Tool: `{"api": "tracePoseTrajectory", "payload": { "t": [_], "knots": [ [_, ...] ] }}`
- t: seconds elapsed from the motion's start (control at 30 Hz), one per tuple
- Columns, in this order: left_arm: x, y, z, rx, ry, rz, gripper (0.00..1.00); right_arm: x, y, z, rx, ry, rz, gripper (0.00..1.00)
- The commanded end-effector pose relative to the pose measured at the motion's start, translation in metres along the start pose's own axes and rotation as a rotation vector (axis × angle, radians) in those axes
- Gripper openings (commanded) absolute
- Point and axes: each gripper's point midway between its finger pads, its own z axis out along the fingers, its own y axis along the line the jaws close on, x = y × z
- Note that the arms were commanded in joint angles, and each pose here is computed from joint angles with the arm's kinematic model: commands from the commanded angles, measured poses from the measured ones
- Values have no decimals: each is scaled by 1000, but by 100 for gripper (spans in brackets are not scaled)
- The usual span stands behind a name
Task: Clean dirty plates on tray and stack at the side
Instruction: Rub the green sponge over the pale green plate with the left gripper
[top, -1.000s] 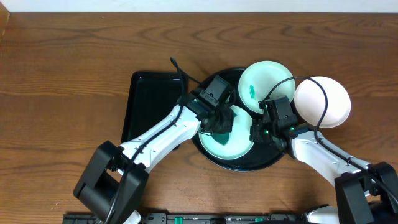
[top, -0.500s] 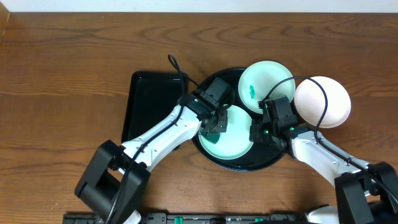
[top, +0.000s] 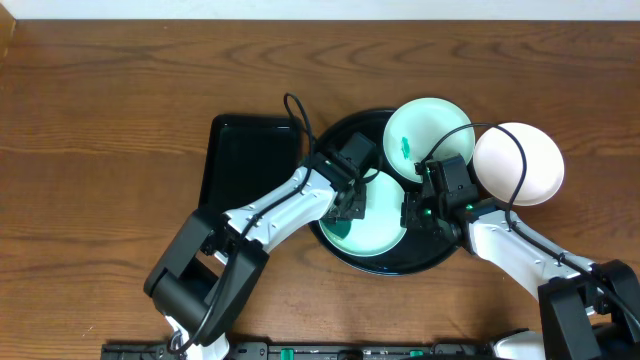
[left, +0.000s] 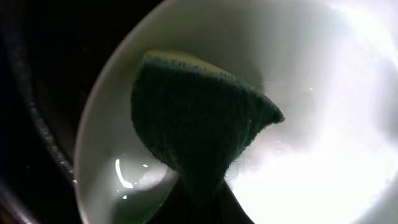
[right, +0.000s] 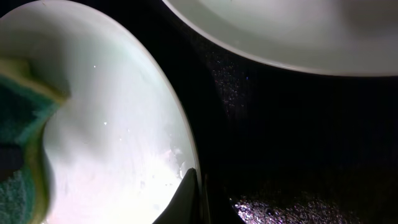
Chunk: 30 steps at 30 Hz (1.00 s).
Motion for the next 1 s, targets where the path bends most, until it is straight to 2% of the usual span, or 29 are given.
{"api": "tracePoseTrajectory", "payload": {
  "t": [0.0,0.33,0.6,0.7,0.83,0.97],
  "knots": [
    [24,-15,13,59,97,3,8,5,1,3,-8,16,-8,1],
    [32,-51,5,239,155,19,8,5,1,3,-8,16,-8,1],
    [4,-55,-38,305,33,16,8,5,1,3,-8,16,-8,1],
    [-9,-49,-56,298,-37,9,8,5,1,3,-8,16,-8,1],
    [-24,-33,-67,211,-137,-4,7,4,1,3,-8,15,-8,1],
    [-25,-25,-60,165,-145,-10,8,5,1,3,-8,16,-8,1]
  ]
}}
